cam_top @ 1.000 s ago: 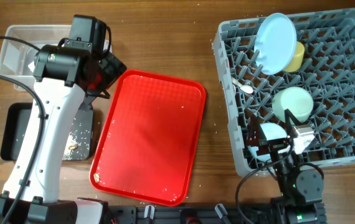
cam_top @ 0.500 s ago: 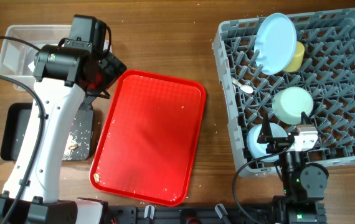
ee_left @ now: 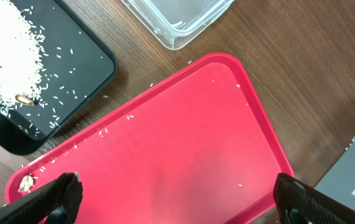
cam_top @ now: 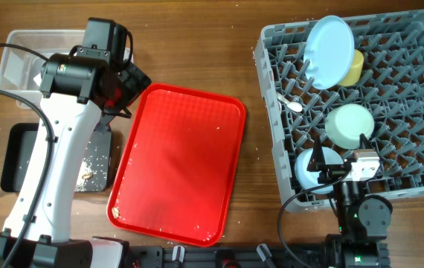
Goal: Sort waste into correct bins and load items into the dishwasher rack
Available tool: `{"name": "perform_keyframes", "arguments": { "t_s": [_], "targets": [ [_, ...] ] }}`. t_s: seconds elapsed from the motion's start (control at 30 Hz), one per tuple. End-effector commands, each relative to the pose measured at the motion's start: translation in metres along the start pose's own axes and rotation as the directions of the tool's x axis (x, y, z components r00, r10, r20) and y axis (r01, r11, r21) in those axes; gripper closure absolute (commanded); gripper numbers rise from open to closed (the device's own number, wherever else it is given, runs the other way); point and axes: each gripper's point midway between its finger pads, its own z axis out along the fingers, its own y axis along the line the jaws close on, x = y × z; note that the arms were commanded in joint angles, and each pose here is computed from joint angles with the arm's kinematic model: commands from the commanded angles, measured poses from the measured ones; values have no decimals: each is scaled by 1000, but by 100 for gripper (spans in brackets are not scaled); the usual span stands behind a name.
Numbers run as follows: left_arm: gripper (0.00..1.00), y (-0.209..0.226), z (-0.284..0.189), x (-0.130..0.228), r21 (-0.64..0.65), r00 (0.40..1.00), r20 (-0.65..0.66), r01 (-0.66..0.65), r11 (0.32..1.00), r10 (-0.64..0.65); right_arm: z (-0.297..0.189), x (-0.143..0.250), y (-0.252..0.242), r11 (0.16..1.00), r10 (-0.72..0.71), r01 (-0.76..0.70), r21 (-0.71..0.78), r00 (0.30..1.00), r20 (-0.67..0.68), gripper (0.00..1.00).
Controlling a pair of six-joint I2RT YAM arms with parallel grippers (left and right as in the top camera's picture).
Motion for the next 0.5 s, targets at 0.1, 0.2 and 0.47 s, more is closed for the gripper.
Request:
{"name": "perform_keyframes", "arguments": {
  "t_s": [0.1, 0.2, 0.47],
  "targets": [
    [0, 0, 0, -4, -7, 1000, 16, -2, 1000, 2, -1, -3, -2, 1000, -16, 16, 12, 1000, 13, 0],
    [0, 0, 0, -4, -7, 1000, 16, -2, 1000, 2, -1, -3, -2, 1000, -17, 16, 12, 1000, 13, 0],
    [0, 3, 0, -3, -18, 1000, 9, -4, 1000, 4, -1, -3, -2, 1000, -16, 16, 12, 1000, 13, 0]
  ]
}}
